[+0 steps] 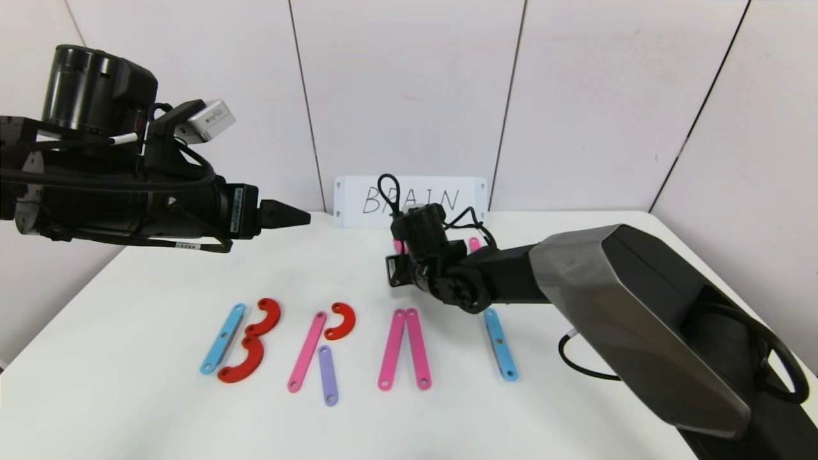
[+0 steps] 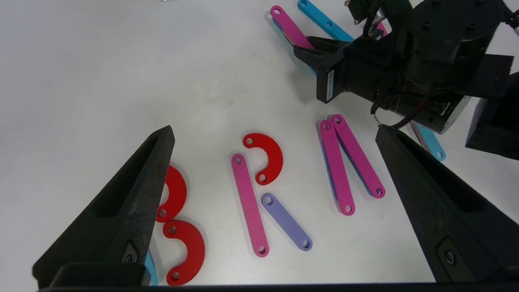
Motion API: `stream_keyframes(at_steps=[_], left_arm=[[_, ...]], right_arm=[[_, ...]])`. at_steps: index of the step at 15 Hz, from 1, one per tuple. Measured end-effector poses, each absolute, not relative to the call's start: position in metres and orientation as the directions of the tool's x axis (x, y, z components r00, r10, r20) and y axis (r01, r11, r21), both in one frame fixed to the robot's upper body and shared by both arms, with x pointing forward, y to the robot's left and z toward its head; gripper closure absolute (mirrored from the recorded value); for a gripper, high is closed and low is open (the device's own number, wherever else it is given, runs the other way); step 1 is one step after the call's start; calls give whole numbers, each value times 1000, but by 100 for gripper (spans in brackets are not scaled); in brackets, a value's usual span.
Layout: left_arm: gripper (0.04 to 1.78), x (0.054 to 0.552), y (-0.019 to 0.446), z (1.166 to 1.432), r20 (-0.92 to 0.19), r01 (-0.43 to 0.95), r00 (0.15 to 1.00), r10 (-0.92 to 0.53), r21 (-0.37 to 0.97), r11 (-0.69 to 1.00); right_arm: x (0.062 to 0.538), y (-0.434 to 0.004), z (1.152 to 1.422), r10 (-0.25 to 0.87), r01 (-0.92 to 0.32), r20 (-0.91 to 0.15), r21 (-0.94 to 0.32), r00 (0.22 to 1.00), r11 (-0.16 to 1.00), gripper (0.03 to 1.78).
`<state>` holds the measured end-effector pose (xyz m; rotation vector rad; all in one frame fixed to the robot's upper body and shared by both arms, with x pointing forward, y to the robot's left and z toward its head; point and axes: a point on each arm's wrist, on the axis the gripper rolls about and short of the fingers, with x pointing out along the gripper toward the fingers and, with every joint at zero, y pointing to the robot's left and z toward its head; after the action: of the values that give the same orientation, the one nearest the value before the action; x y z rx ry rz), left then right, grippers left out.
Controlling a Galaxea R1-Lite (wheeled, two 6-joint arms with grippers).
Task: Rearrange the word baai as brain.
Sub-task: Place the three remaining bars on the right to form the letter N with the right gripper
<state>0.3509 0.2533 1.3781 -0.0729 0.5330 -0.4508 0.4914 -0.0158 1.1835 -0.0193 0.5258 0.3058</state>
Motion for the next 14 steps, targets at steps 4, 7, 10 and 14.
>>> stream_keyframes(at_steps=[4,7,10,14], left_arm=[[8,352,258,1382,-461,384,780,-424,-183,905],[8,352,259,1382,-460,391,775,-434,-191,900],[8,352,260,1382,-460,395,771,-439,-194,898],[8,351,260,1382,-460,397,771,-441,-195,897]], right_arm=[[482,-41,1211,264,-267,-489,65,831,961,151],[467,-70,1228,245,-245,-481,64,842,967,151],[440,-101,1239,219,-219,-497,58,840,974,151],[404,-134,1235,179,-187,-530,39,829,982,151]])
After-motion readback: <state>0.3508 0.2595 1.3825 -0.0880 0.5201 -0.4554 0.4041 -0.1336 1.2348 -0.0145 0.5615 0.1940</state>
